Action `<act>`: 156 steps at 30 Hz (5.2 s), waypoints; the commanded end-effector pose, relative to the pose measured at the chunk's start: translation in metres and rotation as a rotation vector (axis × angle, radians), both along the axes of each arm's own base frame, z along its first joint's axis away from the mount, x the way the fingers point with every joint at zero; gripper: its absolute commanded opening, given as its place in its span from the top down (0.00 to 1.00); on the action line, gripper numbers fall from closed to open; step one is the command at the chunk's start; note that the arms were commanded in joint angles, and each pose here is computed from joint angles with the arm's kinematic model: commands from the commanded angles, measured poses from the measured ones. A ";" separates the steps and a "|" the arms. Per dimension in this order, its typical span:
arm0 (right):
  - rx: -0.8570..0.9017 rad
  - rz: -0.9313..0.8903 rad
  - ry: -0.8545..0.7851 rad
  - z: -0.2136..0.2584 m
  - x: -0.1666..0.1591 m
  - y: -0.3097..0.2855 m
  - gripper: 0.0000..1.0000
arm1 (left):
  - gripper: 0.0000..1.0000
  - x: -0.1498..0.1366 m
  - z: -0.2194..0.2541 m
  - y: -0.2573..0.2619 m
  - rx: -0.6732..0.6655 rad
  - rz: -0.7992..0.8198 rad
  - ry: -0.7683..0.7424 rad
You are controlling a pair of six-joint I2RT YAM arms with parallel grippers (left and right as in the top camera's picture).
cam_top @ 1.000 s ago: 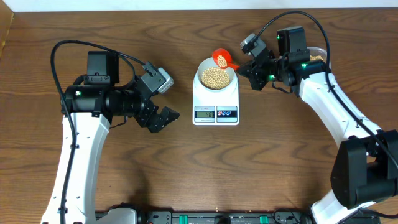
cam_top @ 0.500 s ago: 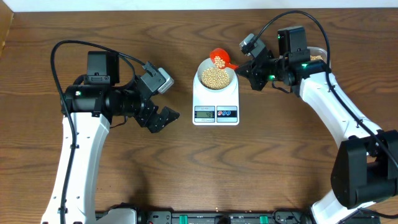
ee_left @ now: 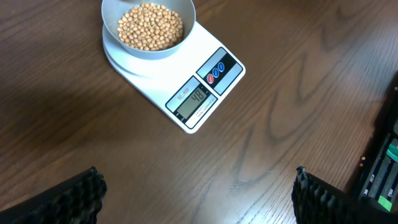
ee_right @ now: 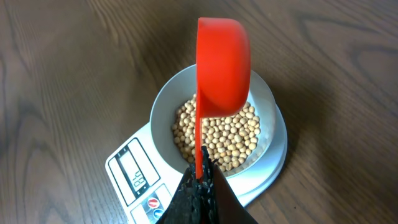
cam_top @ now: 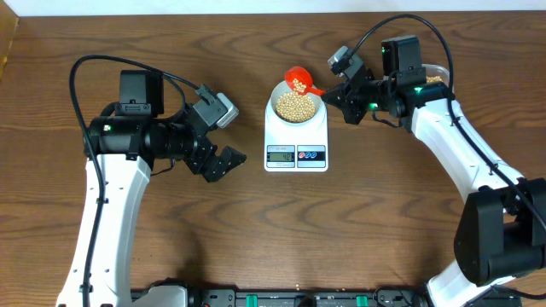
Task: Scoop item into bowl and weigh 50g on scale
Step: 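Tilt the red scoop over the bowl to pour soybeans in, then move the red scoop right back to the soybean tub, then scoop a small amount of soybeans from the tub with the red scoop, then carry the red scoop left and lower it into the bowl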
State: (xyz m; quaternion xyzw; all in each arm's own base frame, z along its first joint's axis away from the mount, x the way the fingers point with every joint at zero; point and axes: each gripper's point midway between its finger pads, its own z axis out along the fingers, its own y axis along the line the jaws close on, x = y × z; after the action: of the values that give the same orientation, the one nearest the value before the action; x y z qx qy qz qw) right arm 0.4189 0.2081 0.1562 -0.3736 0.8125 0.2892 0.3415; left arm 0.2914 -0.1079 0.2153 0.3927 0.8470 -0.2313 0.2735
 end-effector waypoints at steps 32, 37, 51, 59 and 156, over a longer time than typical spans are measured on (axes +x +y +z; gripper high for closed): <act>0.059 -0.060 0.032 0.013 0.004 -0.011 0.99 | 0.02 -0.001 0.006 -0.001 -0.007 -0.015 -0.023; 0.066 -0.112 0.037 0.014 0.013 -0.032 0.99 | 0.02 -0.001 0.006 -0.001 -0.007 -0.015 -0.023; 0.159 -0.373 0.113 0.016 0.033 -0.151 0.99 | 0.02 -0.001 0.006 -0.001 -0.007 -0.015 -0.023; -0.056 -0.571 0.116 -0.012 0.026 -0.242 0.99 | 0.02 -0.001 0.006 -0.001 -0.007 -0.015 -0.023; -0.103 -0.039 0.120 -0.040 -0.014 0.021 0.99 | 0.02 -0.001 0.006 -0.001 -0.007 -0.015 -0.023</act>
State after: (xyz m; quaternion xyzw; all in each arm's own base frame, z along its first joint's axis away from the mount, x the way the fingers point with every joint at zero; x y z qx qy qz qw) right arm 0.4076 0.2286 0.1120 -0.3998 0.8431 0.2111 0.2910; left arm 0.2914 -0.1079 0.2152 0.3927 0.8471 -0.2313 0.2733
